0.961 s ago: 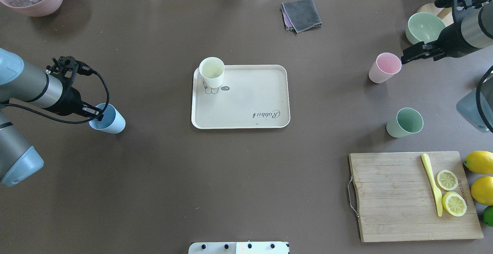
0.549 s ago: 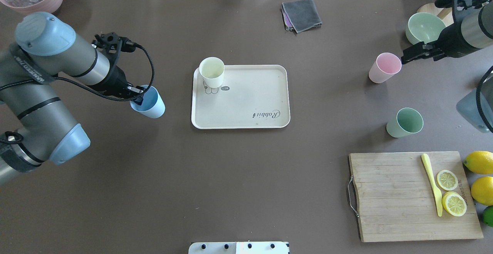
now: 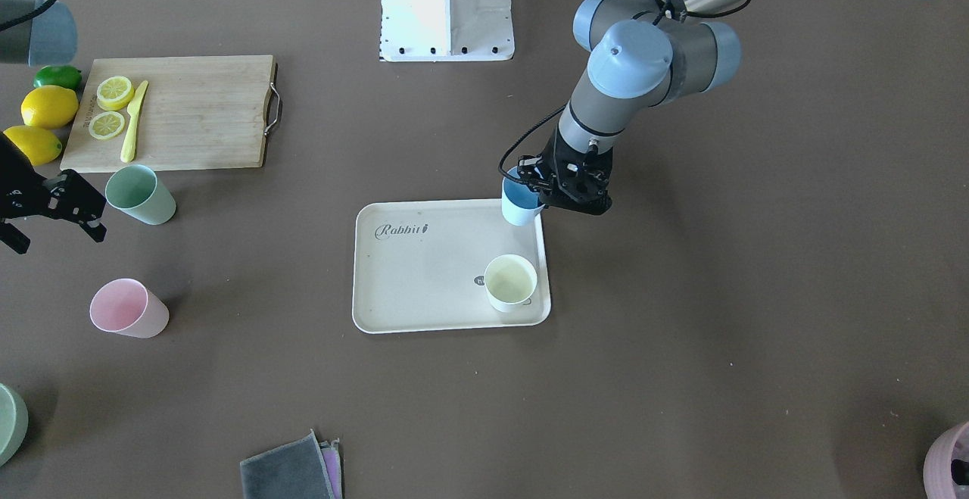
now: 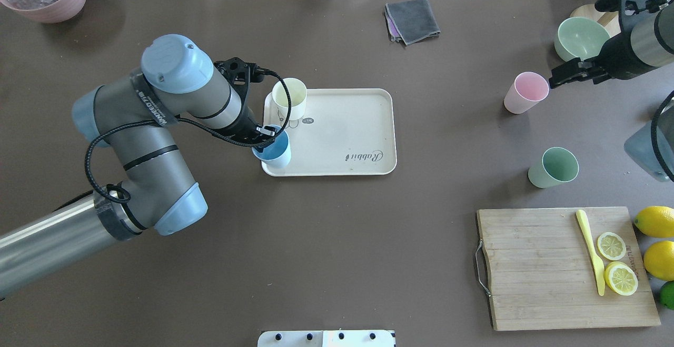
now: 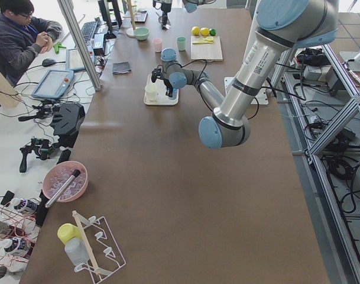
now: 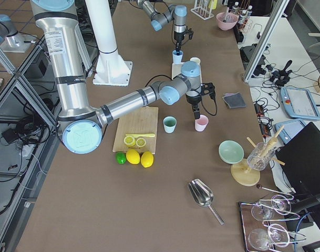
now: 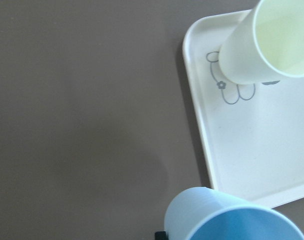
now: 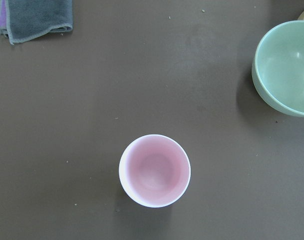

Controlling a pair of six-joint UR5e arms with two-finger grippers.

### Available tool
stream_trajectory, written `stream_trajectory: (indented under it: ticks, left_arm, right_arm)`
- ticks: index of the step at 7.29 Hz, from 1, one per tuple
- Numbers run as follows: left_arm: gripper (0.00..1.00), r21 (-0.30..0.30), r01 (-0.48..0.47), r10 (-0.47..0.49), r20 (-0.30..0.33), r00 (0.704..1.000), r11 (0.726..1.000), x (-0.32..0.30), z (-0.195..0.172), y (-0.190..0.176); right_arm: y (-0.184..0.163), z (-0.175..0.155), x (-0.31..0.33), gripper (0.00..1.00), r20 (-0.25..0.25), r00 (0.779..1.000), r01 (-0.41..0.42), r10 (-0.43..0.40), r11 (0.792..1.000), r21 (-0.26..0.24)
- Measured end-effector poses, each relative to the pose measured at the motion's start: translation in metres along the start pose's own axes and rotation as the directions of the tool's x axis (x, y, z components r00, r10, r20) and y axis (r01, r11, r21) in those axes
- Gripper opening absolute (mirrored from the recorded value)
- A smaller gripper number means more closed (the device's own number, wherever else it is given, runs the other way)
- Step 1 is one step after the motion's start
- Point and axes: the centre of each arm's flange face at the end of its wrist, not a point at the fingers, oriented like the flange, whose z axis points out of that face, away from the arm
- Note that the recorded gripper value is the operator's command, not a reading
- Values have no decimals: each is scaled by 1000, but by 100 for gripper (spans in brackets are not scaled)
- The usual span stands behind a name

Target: Place all cups on tray

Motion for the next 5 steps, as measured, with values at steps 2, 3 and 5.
stream_trajectory:
  ticks: [2,3,5]
  left_arm:
    - [32,-2,15,-15,7,1000,1000,13,10,-5]
    - [98,-2,16,-16,9,1000,1000,13,11,-5]
    - [98,3,13,-13,10,1000,1000,12,12,-5]
  right_arm:
    - [0,0,0,100,-1,1000,-1,1,1000,-1]
    - [0,0,0,100,-1,1000,-2,2,1000,-1]
    - [0,0,0,100,-1,1000,-4,4,1000,0]
